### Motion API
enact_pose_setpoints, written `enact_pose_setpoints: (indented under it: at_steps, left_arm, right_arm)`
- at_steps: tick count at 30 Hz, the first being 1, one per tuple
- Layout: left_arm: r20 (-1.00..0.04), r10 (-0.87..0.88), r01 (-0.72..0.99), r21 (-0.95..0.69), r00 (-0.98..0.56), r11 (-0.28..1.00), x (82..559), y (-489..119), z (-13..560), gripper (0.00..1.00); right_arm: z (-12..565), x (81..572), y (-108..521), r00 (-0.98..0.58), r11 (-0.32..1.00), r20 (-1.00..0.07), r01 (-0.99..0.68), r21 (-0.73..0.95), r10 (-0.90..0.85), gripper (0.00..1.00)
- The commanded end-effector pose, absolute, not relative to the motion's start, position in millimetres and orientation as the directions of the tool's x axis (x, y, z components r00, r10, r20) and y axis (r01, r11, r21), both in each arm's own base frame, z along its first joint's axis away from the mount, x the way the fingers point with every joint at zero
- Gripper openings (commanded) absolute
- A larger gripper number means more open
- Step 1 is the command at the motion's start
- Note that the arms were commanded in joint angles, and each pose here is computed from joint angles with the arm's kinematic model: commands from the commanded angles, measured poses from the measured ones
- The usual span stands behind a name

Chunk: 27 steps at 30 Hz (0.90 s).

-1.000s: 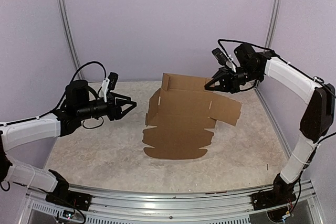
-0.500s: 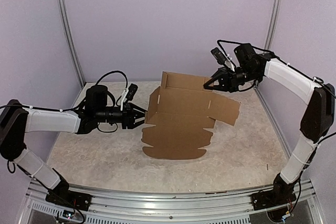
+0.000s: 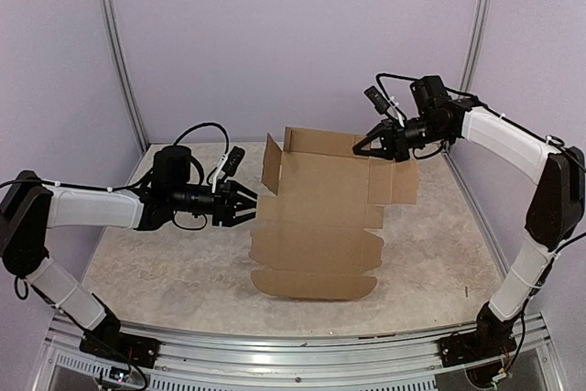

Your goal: Fold the paper box

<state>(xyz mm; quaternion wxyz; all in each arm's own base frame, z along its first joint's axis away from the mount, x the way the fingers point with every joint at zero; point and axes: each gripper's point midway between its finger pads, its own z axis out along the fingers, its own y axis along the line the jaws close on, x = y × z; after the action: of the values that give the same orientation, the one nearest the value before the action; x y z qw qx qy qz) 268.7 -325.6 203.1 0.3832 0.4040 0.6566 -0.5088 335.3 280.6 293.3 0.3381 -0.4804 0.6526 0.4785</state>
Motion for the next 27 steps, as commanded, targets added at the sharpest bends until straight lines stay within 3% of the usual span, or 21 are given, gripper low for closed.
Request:
enact_pose_setpoints:
  at_steps: [1, 4, 8, 11, 17, 21, 23, 27]
  left_arm:
    - [-0.903, 0.165, 0.918, -0.388, -0.397, 0.080, 261.8, -336.8, 203.7, 0.49]
    - [-0.887, 0.175, 0.904, -0.416, -0.428, 0.100, 267.5, -340.7, 194.0, 0.48]
    - [-0.824, 0.185, 0.829, -0.471, -0.536, 0.302, 300.1, -334.8, 163.7, 0.48]
    - [-0.753, 0.086, 0.705, -0.562, -0.653, 0.433, 319.1, -318.2, 141.5, 0.47]
    - [-0.704, -0.135, 0.687, -0.710, -0.697, 0.152, 286.0, -321.3, 164.1, 0.51]
    - [-0.645, -0.219, 0.658, -0.752, -0.732, 0.018, 291.7, -331.3, 162.1, 0.52]
    - [-0.622, -0.237, 0.635, -0.772, -0.746, 0.026, 298.7, -334.8, 139.1, 0.53]
    - [-0.668, -0.266, 0.669, -0.736, -0.695, 0.101, 307.2, -334.3, 122.9, 0.56]
  right_arm:
    - [297.2, 344.1, 273.2, -0.294, 0.142, -0.906, -0.954, 0.262, -0.304, 0.00]
    - [290.9, 345.8, 272.6, -0.299, 0.155, -0.902, -0.952, 0.263, -0.312, 0.00]
    - [282.5, 347.8, 269.9, -0.302, 0.178, -0.895, -0.950, 0.255, -0.329, 0.00]
    - [272.5, 352.3, 265.6, -0.317, 0.210, -0.886, -0.943, 0.257, -0.338, 0.00]
    - [240.5, 363.7, 258.6, -0.422, 0.240, -0.848, -0.902, 0.359, -0.321, 0.00]
    - [229.7, 366.1, 259.4, -0.477, 0.211, -0.826, -0.878, 0.430, -0.300, 0.00]
    - [227.7, 366.4, 259.7, -0.493, 0.199, -0.819, -0.870, 0.452, -0.293, 0.00]
    - [226.0, 365.2, 258.6, -0.501, 0.197, -0.814, -0.865, 0.462, -0.294, 0.00]
